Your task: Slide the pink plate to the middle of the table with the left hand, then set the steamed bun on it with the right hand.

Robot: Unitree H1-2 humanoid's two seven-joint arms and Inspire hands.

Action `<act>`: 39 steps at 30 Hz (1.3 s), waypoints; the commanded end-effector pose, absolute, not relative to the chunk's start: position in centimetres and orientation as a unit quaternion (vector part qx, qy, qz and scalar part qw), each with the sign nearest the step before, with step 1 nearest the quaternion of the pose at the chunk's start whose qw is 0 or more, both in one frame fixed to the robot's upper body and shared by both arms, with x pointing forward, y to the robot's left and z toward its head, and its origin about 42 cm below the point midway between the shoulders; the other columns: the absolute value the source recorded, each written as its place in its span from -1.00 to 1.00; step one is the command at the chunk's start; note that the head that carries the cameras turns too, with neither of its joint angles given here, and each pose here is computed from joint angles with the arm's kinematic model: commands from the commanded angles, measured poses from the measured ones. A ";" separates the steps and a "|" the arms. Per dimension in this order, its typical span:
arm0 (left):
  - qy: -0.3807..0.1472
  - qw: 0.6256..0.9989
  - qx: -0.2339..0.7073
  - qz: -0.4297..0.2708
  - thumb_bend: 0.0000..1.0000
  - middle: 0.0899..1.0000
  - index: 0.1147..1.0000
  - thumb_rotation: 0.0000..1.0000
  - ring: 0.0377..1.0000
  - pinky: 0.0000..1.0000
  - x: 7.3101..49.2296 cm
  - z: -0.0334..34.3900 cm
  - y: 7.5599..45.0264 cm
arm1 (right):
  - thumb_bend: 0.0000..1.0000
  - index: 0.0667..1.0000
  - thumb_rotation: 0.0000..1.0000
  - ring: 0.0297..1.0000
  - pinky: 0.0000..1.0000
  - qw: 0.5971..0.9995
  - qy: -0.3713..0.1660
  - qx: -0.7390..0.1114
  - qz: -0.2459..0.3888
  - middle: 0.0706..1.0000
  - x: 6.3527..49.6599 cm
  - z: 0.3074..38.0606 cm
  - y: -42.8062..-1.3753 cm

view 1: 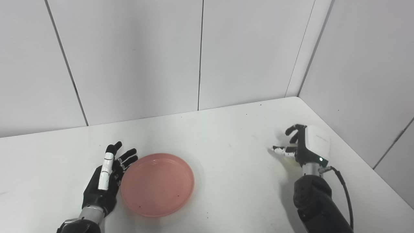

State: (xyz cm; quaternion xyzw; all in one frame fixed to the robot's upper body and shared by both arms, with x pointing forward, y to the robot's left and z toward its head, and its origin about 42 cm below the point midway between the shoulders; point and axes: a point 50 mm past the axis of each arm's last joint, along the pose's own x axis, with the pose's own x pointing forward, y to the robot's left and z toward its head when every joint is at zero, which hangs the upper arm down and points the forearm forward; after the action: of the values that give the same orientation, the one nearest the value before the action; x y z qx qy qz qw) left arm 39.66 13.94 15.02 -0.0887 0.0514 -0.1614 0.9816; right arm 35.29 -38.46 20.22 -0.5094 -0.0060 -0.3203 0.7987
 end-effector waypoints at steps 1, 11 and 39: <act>0.053 0.981 -0.086 -0.165 0.41 0.63 0.90 0.81 0.66 0.70 39.9 15.3 13.4 | 0.01 -0.14 -0.66 -0.64 -0.68 0.791 -0.049 -0.513 -0.330 -0.58 35.4 23.0 -38.8; 0.055 0.981 -0.086 -0.167 0.39 0.67 0.90 0.82 0.72 0.74 39.8 15.0 12.5 | 0.01 -0.14 -0.67 -0.63 -0.68 0.794 -0.176 -0.512 -0.276 -0.58 34.0 27.6 -33.4; 0.057 0.980 -0.063 -0.177 0.35 0.63 0.91 0.85 0.70 0.70 39.3 14.1 8.0 | 0.01 -0.13 -0.70 -0.69 -0.75 0.833 -0.302 -0.462 -0.031 -0.59 33.9 29.0 -16.0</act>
State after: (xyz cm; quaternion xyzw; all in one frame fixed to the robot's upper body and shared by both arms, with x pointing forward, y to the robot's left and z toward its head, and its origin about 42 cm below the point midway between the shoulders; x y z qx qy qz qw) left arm 39.38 9.05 14.57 -0.0657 0.0405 -0.1730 0.9819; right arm 33.57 -17.03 27.04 -0.4694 -0.2517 -0.0365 0.8456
